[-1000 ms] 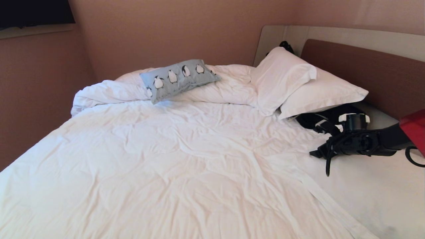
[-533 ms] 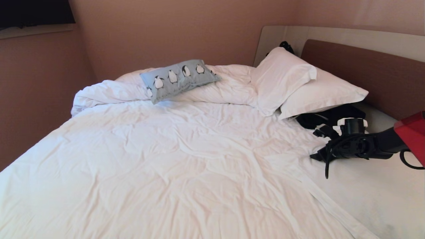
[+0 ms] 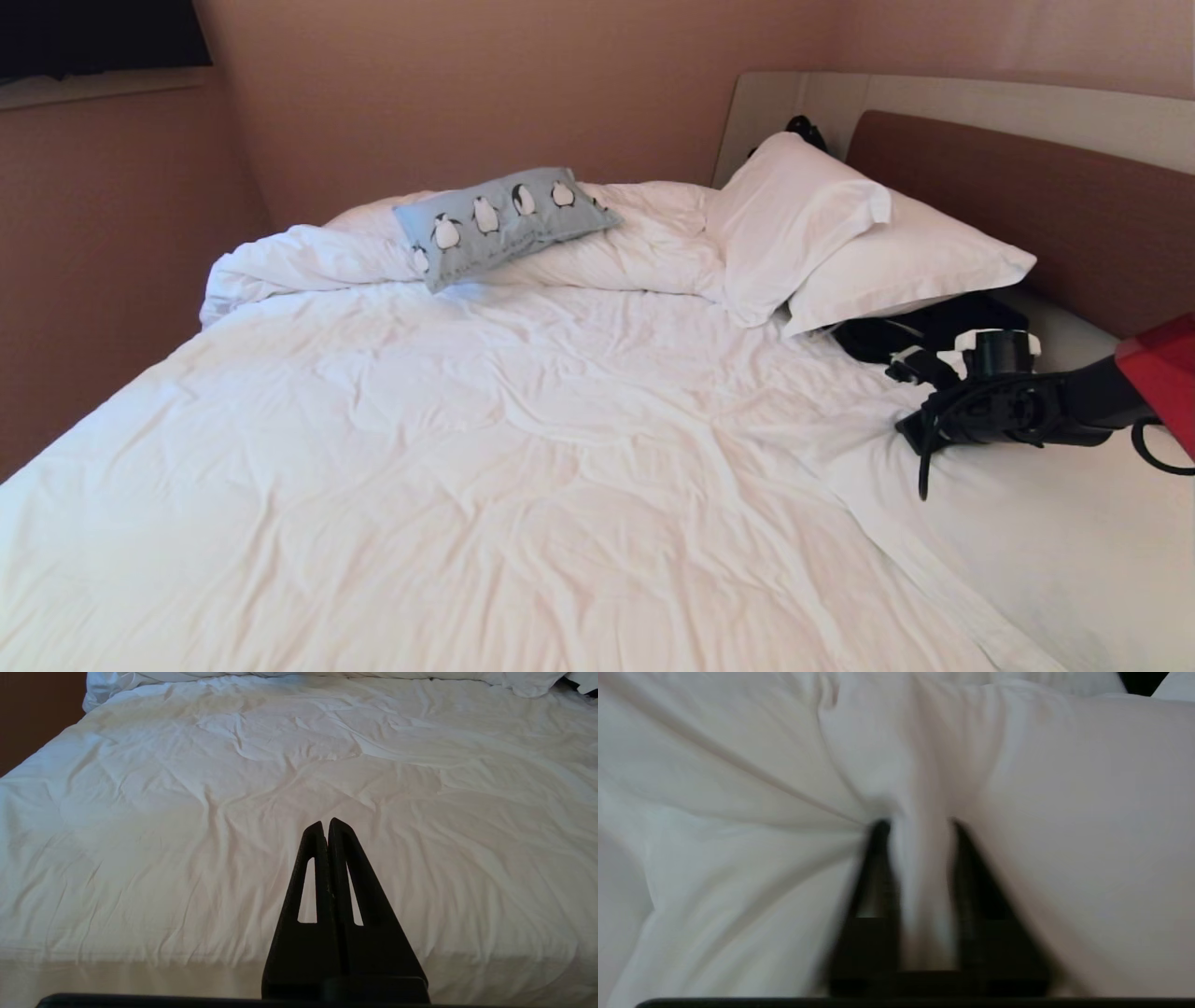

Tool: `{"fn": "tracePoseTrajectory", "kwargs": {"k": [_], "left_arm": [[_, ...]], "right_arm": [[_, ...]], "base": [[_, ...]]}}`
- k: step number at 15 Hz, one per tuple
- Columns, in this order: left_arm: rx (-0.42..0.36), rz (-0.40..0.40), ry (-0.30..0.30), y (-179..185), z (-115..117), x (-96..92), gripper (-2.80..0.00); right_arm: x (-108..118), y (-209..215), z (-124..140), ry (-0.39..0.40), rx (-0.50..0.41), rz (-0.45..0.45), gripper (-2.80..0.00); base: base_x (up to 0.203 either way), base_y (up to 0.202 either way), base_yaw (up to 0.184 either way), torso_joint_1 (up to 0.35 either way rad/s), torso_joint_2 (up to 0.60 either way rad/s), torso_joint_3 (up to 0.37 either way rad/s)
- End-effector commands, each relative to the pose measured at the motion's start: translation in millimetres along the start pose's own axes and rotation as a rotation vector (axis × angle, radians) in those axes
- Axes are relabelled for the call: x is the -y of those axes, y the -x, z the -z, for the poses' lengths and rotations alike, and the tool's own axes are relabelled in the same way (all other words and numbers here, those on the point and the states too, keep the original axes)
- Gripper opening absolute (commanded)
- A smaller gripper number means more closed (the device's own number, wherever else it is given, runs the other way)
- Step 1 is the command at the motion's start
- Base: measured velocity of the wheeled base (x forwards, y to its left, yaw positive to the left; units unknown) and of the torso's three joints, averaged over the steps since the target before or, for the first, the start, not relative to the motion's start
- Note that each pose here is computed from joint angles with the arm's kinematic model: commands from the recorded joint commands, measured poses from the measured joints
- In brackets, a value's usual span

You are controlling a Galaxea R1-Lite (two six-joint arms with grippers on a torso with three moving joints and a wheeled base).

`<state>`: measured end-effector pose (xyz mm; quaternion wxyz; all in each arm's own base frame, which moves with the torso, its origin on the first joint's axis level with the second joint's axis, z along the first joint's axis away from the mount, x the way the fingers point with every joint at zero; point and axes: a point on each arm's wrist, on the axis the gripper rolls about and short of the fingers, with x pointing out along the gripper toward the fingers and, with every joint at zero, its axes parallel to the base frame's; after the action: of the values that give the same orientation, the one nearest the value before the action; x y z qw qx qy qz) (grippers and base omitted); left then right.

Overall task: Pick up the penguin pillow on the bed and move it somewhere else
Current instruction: Place the pillow at the bedside

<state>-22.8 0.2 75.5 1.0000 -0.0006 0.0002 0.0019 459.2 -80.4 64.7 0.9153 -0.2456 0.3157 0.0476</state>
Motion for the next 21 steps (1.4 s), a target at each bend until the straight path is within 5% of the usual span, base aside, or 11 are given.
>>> {"fn": "tracePoseTrajectory", "kwargs": {"k": [1, 8, 14, 17, 21], "left_arm": [[-0.001, -0.001, 0.0, 0, 0, 0.0, -2.8], [0.0, -0.001, 0.001, 0, 0, 0.0, -2.8], [0.0, -0.001, 0.0, 0, 0, 0.0, -2.8], [0.0, -0.001, 0.0, 0, 0, 0.0, -2.8], [0.0, -0.001, 0.0, 0, 0, 0.0, -2.8]], "right_arm": [[6, 9, -7, 0.002, 0.023, 0.018, -2.8], [45, 28, -23, -0.101, 0.129, 0.139, -2.8], [117, 54, -37, -0.314, 0.244, 0.335, -2.8], [143, 52, -36, -0.42, 0.24, 0.53, -2.8], [159, 59, -32, -0.431, 0.307, 0.614, -2.8]], "base": [[0.0, 0.0, 0.0, 0.0, 0.0, 0.0], [0.0, 0.0, 0.0, 0.0, 0.0, 0.0], [0.0, 0.0, 0.0, 0.0, 0.0, 0.0], [0.0, 0.0, 0.0, 0.0, 0.0, 0.0], [0.0, 0.0, 0.0, 0.0, 0.0, 0.0]]}}
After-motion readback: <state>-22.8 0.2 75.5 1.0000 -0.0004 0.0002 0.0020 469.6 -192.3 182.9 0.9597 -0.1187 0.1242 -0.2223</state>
